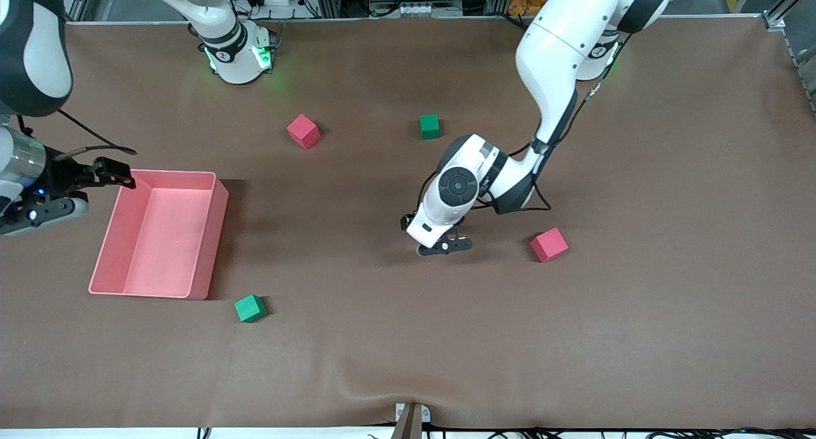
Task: Place and upright button with both arms
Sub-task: 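Lower the left gripper and grasp the button body, then lift the button with the left gripper and turn it cap up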
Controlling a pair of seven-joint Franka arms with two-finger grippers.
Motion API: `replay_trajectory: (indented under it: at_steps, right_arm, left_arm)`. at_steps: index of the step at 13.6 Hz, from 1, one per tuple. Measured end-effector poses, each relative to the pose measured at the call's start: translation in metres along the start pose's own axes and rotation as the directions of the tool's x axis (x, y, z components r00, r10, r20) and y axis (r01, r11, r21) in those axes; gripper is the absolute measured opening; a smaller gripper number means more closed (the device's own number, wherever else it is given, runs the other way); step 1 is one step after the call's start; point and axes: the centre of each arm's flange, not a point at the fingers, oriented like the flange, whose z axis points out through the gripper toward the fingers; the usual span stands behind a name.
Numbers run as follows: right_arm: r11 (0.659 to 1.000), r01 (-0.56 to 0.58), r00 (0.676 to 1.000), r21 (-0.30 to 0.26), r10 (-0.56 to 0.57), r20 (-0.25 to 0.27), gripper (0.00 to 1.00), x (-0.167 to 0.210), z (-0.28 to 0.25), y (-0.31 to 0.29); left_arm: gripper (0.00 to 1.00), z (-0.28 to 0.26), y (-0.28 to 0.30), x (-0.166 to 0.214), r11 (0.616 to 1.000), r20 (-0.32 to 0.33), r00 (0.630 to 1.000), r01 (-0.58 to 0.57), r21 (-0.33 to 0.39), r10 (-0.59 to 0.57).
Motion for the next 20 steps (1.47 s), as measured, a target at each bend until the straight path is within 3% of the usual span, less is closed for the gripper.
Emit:
replay_trajectory:
  at_steps: [10,13,16,18,20]
  right_arm:
    - [0.989,-0.143,0.989,0.025,0.143,0.026,1.0,-0.038,-0.018,0.036]
    - [0.978,-0.206,0.978,0.021,0.205,0.022,1.0,-0.038,-0.021,0.032]
    - [0.973,-0.232,0.973,0.016,0.232,0.0,1.0,-0.041,-0.032,0.03]
    - [0.958,-0.286,0.958,0.014,0.287,-0.023,1.0,-0.047,-0.045,0.025]
    - [0.931,-0.364,0.931,0.015,0.364,-0.037,1.0,-0.051,-0.056,0.015]
  left_arm:
    - [0.98,0.008,0.006,-0.006,1.0,-0.003,1.0,0.0,-0.001,0.0]
    - [0.69,0.009,0.006,-0.007,1.0,-0.001,1.0,-0.002,0.001,0.002]
    - [0.64,0.009,0.007,-0.008,1.0,-0.001,1.0,-0.003,0.001,0.003]
    - [0.44,0.009,0.007,-0.008,1.0,-0.002,1.0,-0.004,0.0,0.004]
    - [0.4,0.009,0.007,-0.007,1.0,-0.003,1.0,-0.003,0.0,0.003]
